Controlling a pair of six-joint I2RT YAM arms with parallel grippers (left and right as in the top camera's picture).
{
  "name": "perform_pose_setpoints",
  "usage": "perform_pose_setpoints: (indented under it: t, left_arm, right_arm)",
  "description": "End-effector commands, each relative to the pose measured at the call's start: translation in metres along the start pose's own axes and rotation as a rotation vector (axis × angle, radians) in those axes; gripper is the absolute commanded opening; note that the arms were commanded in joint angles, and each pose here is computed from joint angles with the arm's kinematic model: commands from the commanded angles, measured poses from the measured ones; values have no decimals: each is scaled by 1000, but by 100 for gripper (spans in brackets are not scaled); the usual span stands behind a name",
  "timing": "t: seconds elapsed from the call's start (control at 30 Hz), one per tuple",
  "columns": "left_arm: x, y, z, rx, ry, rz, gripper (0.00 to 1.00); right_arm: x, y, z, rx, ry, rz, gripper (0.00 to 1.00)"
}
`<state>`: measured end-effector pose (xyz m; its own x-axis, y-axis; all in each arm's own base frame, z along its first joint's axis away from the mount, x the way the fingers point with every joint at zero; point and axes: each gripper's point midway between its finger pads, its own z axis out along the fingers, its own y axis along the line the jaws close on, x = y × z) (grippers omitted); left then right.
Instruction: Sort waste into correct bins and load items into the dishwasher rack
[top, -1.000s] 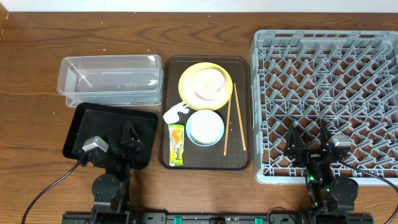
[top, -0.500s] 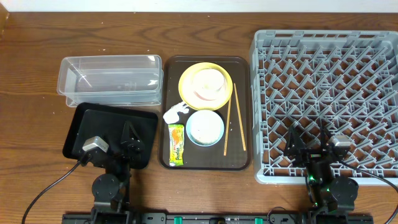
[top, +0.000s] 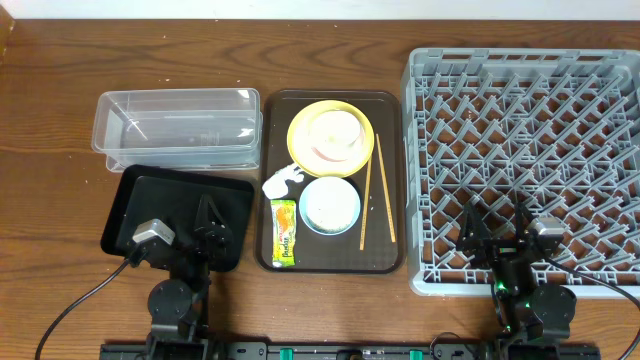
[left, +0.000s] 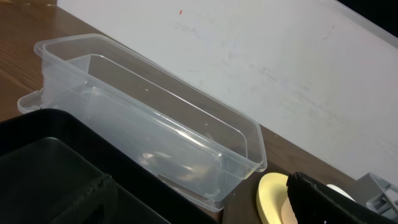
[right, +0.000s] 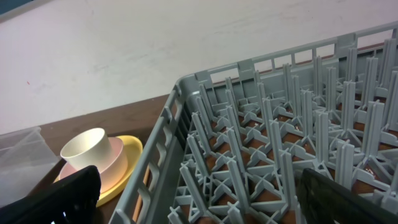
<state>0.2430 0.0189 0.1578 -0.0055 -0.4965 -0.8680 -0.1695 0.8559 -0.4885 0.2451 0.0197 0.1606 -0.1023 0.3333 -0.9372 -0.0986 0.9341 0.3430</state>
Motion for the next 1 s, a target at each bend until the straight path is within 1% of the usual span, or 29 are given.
perform_pose_setpoints:
  t: [0.0,0.4,0.5,0.6,0.7,0.8,0.97]
  left_arm:
    - [16,10,1,-31,47,34,90]
    - [17,9,1,-24,51,31,90]
    - [21,-3,1,45,80,27,90]
    - [27,-24,-3,155,140,24,90]
    - [29,-35,-10,200,189,24,90]
    - [22,-41,-17,200,232,26,90]
    - [-7,-68,-36,232,318,31,90]
  right_arm:
    - [1,1,0,-5,-1,10,99]
    - [1,1,0,-5,-1,10,99]
    - [1,1,0,-6,-1,10,99]
    - [1,1,0,-6,-1,10,99]
    - [1,1,0,-6,-1,10,99]
    - [1,1,0,-5,-1,10,99]
    - [1,1,0,-5,-1,10,99]
